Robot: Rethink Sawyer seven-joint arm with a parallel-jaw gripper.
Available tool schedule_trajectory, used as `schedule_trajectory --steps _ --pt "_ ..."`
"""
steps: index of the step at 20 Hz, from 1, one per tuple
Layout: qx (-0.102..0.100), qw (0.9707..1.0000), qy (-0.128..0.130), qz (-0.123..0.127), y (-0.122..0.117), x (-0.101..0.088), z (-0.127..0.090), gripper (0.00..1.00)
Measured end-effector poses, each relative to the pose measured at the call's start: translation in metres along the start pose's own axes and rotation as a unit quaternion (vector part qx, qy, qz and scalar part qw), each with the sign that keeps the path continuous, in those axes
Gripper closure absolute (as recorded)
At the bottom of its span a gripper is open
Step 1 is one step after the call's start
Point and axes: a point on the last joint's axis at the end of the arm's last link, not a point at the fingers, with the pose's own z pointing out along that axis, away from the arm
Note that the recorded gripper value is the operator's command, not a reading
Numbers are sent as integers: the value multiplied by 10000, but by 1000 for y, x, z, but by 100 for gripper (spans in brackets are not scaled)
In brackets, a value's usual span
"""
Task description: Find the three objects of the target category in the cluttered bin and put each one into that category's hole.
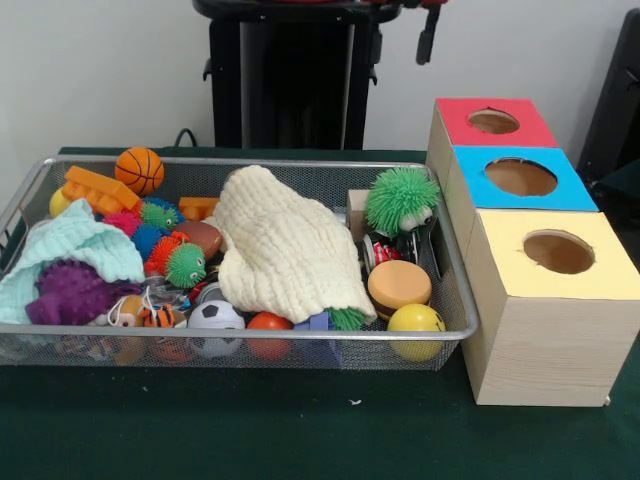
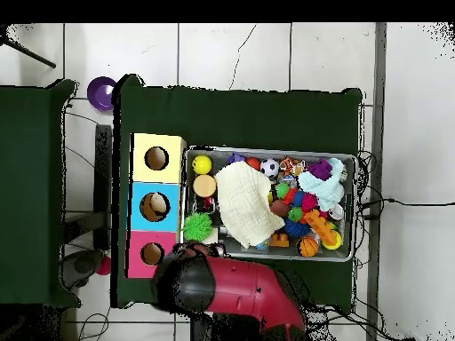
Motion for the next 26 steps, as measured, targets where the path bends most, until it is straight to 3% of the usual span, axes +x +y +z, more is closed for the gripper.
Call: schedule_trajectory --steps 3,11,21,26 --pt "34 9999 -55 109 -19 -16 4 0" --pt "297 9993 -232 40 -65 -57 21 0" --pt "255 9981 -379 420 -140 -102 47 0" --pt "304 9973 -448 488 -175 -119 63 0"
